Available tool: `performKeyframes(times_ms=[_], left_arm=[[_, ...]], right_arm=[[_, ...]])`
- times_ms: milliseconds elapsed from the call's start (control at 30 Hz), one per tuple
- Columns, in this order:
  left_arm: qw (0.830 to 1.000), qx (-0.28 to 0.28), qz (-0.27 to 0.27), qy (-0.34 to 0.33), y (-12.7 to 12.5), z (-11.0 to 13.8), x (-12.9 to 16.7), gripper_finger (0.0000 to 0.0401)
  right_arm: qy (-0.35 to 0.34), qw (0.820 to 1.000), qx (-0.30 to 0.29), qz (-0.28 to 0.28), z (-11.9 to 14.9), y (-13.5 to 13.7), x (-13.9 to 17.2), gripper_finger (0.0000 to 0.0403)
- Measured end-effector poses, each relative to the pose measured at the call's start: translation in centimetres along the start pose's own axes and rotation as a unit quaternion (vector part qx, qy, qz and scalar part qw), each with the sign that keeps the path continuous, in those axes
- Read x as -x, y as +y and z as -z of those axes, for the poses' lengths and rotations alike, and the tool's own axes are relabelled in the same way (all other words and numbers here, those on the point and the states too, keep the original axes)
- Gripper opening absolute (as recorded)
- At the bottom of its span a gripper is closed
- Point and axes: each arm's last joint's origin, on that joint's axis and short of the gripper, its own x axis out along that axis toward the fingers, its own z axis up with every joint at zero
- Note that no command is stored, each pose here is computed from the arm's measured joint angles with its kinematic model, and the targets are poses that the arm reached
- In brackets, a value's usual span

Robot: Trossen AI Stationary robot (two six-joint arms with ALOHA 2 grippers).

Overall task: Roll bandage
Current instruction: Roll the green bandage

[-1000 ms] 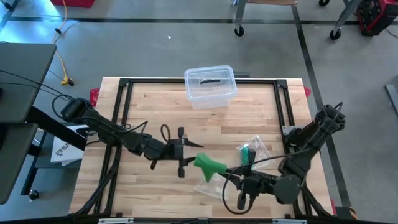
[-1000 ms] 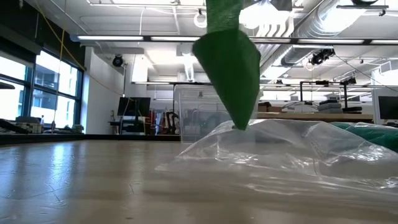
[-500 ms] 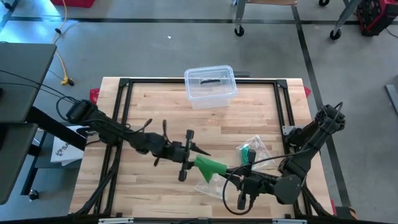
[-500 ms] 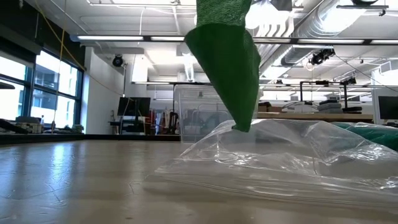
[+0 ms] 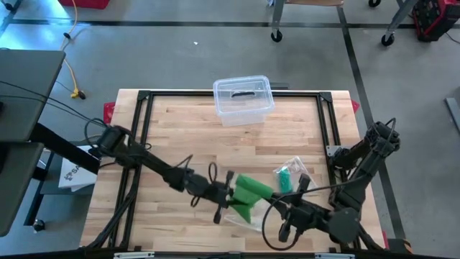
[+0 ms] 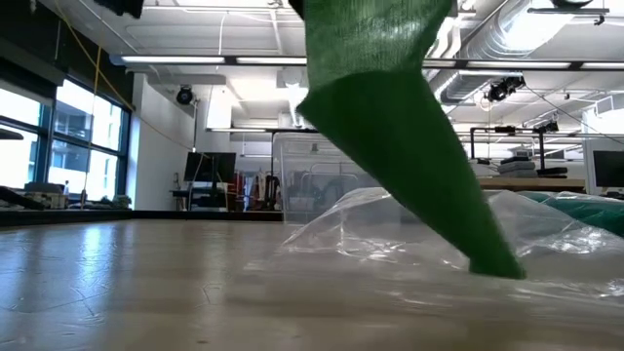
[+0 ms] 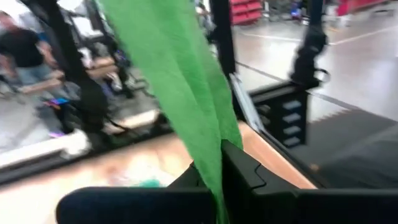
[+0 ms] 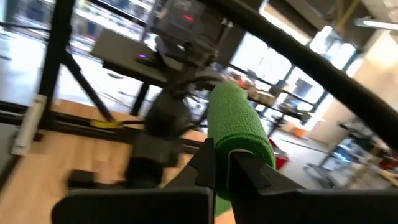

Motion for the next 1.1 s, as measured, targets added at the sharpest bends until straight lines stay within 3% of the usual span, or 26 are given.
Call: performKeyframes(times_ms=[133, 300, 467, 600, 667, 767, 867, 933, 1100], left_arm=[[0.999, 0.011, 0.031, 0.010, -2.4, 1.1, -0.2, 0.0001], [0.998, 0.007, 0.046, -0.030, -3.6, -0.5, 0.5, 0.0001], [0.989, 0.057, 0.118, -0.071, -3.0, -2.8, 0.9, 0.0000], [0.975, 0.115, 0.172, -0.073, -2.3, -3.4, 0.5, 0.0000], [0.974, 0.132, 0.171, -0.072, -2.0, -3.4, 0.4, 0.0000], [0.980, 0.122, 0.141, -0.068, -1.5, -3.2, 0.3, 0.0003], [0.983, 0.119, 0.124, -0.059, -1.0, -2.9, 0.2, 0.0024], [0.979, 0.146, 0.132, -0.049, -0.4, -2.7, 0.1, 0.0047], [0.964, 0.210, 0.165, -0.003, 0.6, -1.8, -0.1, 0.0114]], right_arm=[[0.009, 1.000, 0.008, 0.024, 0.0, -0.1, 0.2, 0.0009], [0.012, 0.999, 0.024, 0.030, 0.1, -0.1, 0.1, 0.0009], [0.030, 0.994, 0.089, 0.060, 0.2, -0.3, 0.1, 0.0009], [0.052, 0.979, 0.184, 0.076, 0.7, -0.3, 0.2, 0.0009], [0.057, 0.969, 0.228, 0.075, 0.9, -0.2, 0.2, 0.0009], [0.059, 0.968, 0.233, 0.076, 0.9, -0.2, 0.2, 0.0009], [0.049, 0.970, 0.231, 0.058, 1.0, 0.2, 0.4, 0.0009], [0.041, 0.966, 0.253, 0.040, 1.1, 0.8, 0.7, 0.0009], [0.041, 0.941, 0.336, 0.027, 1.8, 2.2, 0.9, 0.0009]])
